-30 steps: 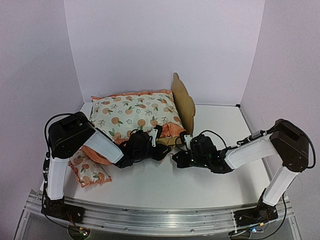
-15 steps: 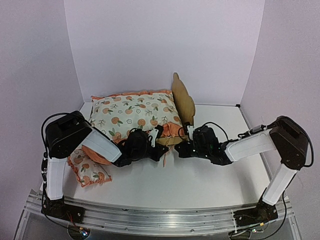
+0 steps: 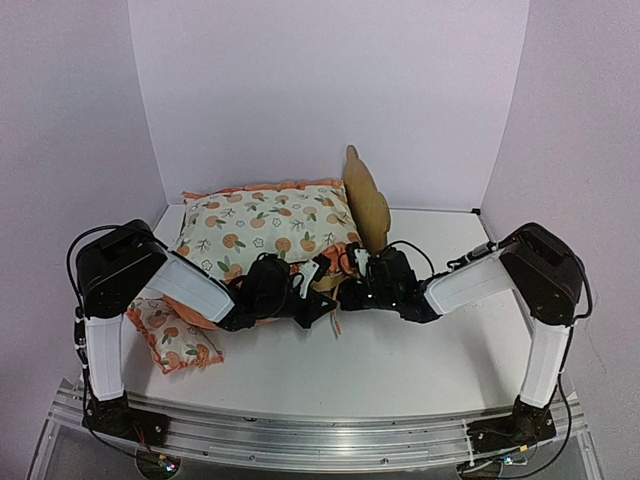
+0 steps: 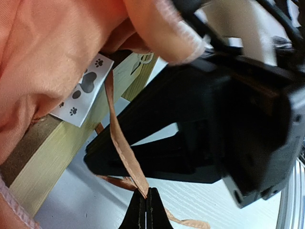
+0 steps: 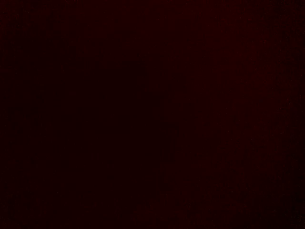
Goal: Set up the pet bed
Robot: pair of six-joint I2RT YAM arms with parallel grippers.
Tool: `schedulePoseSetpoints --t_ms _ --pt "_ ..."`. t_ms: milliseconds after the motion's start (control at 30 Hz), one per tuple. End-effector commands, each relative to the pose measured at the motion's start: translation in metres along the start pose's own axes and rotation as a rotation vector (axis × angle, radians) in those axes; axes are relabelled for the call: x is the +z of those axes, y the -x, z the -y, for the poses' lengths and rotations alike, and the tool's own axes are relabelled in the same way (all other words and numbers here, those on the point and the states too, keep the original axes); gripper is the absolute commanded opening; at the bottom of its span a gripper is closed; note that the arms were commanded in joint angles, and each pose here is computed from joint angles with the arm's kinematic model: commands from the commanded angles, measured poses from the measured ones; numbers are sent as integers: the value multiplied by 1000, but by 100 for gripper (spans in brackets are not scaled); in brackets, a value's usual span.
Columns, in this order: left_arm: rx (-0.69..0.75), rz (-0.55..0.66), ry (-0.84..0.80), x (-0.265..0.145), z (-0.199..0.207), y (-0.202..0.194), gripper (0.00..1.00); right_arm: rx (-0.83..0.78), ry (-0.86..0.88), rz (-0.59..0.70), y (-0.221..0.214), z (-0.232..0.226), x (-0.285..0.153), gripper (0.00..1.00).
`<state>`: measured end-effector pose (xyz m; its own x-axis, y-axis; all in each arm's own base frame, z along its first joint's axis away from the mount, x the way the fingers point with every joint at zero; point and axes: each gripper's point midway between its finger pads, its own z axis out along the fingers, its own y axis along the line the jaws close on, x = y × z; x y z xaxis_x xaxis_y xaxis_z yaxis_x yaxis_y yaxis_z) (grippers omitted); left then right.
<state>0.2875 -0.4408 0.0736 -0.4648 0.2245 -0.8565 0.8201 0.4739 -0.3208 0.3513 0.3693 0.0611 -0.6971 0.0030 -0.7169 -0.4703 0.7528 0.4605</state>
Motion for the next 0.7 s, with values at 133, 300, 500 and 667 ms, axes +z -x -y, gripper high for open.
schedulePoseSetpoints --t_ms 133,300,500,667 --pt "120 -28 -20 -11 4 9 7 140 216 -27 0 -12 19 0" --pt "162 -103 -7 -18 0 -2 25 176 254 -5 0 -9 23 0" --pt "258 -152 -3 -31 -4 -1 30 175 267 -6 1 -9 24 0" --pt "370 -148 -35 -50 -6 7 26 169 297 -16 2 -14 23 0"
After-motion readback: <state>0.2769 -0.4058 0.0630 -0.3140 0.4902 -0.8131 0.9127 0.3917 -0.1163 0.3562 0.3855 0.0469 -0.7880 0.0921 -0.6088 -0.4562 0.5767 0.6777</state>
